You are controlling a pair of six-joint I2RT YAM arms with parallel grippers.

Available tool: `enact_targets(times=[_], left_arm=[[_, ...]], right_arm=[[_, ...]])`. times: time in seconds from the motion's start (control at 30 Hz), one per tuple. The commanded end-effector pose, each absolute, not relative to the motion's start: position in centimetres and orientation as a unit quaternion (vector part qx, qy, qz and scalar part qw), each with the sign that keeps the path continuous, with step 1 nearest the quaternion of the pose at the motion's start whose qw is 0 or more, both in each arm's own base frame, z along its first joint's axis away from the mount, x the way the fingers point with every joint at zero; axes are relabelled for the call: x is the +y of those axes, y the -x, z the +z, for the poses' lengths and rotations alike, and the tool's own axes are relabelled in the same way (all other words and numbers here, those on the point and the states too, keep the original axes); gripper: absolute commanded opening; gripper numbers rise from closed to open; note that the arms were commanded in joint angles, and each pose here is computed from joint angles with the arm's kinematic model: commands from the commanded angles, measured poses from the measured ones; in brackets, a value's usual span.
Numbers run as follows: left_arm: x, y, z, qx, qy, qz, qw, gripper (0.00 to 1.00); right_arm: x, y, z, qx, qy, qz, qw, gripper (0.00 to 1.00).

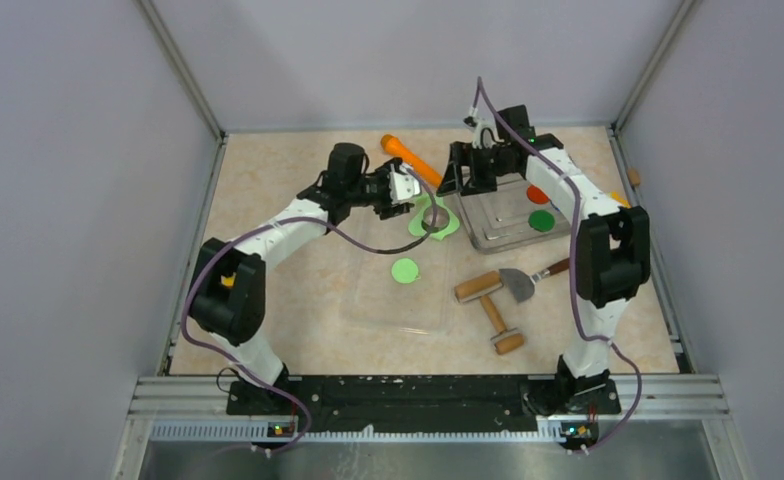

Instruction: Roll out the dumpling wrappers from the dough

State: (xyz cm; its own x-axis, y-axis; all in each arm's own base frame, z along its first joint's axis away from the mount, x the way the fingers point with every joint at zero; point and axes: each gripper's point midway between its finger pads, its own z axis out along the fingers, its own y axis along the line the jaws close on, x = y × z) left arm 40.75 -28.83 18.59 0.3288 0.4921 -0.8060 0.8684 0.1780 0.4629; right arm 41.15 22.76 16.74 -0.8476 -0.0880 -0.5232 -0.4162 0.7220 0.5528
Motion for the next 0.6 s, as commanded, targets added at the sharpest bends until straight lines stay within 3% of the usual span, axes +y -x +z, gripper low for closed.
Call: enact_targets(times=[0.0,0.57], left_arm=[[-29.0,-42.6,20.6,0.487,-0.65,-0.113,0.572,0.68],[-31.1,-41.6,21.1,0.48,-0.642,-0.123,0.585,0.68]], right_arm=[[25.5,-41.6,18.4,0.88,0.161,0.365,0.258,0.81],[29.4,-41.8,18.0,0.874,0.14,0.402,0.235,0.84]])
